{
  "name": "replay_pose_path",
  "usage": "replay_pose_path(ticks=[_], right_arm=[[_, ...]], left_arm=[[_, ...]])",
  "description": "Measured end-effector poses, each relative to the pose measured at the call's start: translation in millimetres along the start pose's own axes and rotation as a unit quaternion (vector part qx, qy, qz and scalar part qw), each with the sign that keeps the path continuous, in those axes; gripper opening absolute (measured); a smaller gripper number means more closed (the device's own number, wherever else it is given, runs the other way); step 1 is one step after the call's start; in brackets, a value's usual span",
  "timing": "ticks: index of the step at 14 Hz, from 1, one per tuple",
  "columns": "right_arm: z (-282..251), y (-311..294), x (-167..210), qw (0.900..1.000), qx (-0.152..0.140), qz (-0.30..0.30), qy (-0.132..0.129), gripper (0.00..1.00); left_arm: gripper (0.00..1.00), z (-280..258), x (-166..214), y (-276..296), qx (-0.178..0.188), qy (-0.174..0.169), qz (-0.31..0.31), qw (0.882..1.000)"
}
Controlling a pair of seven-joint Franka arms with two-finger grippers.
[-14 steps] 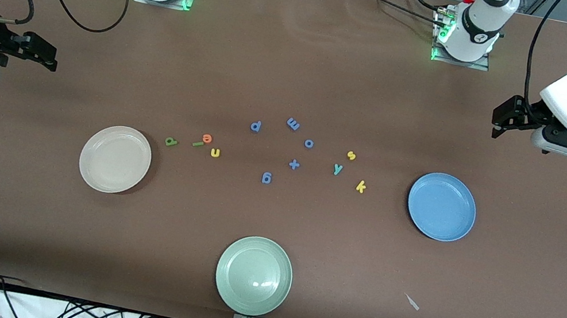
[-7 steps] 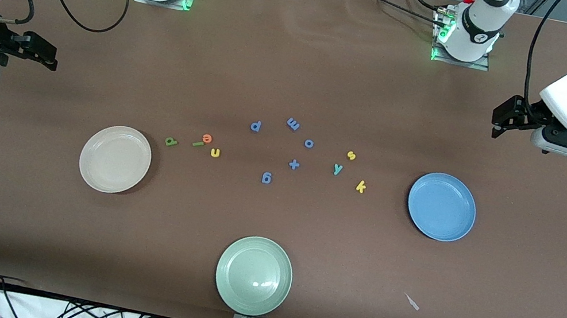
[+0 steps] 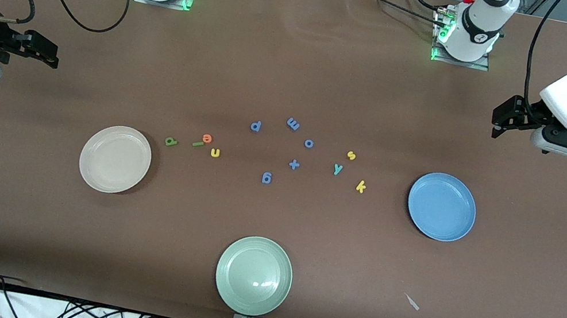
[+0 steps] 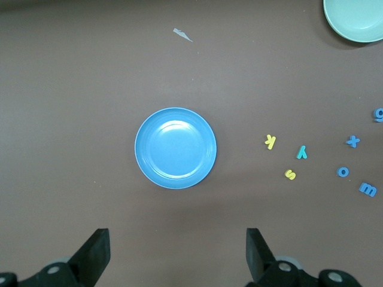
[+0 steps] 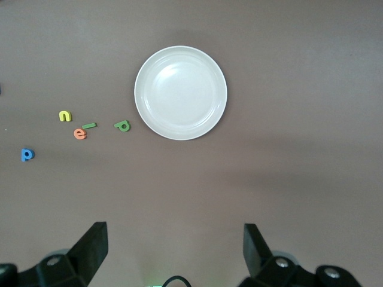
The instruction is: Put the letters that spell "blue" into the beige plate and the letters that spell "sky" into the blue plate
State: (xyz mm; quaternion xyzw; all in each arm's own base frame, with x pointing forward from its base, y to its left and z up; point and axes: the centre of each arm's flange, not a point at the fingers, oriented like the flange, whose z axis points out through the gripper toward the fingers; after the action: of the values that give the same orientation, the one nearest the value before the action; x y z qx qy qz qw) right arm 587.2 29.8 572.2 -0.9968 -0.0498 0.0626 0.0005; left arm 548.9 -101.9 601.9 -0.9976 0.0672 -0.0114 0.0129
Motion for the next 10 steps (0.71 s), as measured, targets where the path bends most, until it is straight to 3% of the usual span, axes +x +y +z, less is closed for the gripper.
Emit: replay_pose_path(ticks=[10], right_arm=[[8.8, -7.2, 2.7, 1.0, 0.007, -0.005, -0.01, 1.0]], left_arm=[[1.0, 3.2, -0.6, -0.3, 0.0, -0.007, 0.0, 1.0]])
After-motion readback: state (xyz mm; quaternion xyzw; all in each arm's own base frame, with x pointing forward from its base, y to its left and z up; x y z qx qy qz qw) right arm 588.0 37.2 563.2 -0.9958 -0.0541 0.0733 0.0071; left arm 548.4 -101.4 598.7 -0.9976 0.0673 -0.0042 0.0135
